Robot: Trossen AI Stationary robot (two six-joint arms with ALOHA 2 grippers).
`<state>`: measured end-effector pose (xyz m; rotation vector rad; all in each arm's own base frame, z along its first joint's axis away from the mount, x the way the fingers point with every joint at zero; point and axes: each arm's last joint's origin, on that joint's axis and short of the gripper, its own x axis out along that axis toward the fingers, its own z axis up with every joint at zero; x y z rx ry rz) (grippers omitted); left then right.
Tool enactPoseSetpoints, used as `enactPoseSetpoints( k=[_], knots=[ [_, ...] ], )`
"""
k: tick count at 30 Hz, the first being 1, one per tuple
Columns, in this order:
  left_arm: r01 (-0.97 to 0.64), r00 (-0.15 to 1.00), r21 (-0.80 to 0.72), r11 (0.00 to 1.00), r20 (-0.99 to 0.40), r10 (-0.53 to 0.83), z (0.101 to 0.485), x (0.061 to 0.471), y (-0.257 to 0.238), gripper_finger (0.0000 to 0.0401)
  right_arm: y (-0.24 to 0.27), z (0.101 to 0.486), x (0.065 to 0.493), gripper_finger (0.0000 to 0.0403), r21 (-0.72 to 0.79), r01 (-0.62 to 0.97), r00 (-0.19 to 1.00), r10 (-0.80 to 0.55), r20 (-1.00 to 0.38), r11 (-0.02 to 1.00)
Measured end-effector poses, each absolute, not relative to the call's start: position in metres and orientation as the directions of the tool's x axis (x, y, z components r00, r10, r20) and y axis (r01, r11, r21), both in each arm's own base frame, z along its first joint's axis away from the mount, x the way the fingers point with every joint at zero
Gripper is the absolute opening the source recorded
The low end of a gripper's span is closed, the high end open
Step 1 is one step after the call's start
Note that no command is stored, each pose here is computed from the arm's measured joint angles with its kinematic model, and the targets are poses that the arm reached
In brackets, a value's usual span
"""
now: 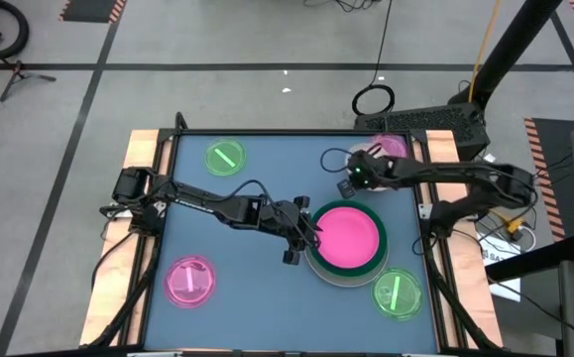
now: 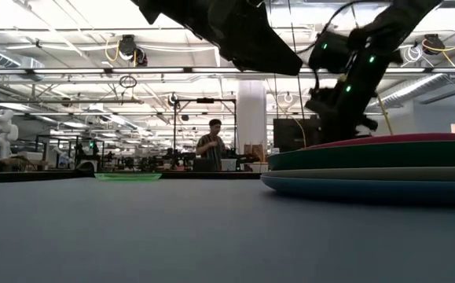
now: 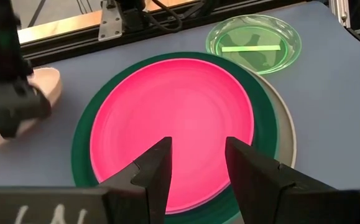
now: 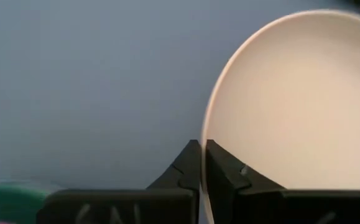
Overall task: Stack plastic plates
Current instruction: Stack the white plate on top of the pink plate
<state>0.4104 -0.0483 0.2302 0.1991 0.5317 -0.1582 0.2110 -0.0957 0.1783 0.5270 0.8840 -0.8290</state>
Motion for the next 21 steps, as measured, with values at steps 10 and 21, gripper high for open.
enactPoseSetpoints(
  k=[10, 21],
  knots=[
    [0.201, 0.846, 0.145, 0.969, -0.525, -0.097, 0.230, 0.410, -0.048, 0.0157, -0.050, 0.225, 0.189, 0.0004, 0.037, 0.648, 0.532, -0.418, -0.736, 0.760],
    [0.206, 0.780, 0.098, 0.974, -0.618, -0.103, 0.242, 0.390, -0.053, 0.0157, -0.002, 0.228, 0.194, 0.0005, 0.204, 0.337, 0.653, -0.073, -0.754, 0.919]
  ],
)
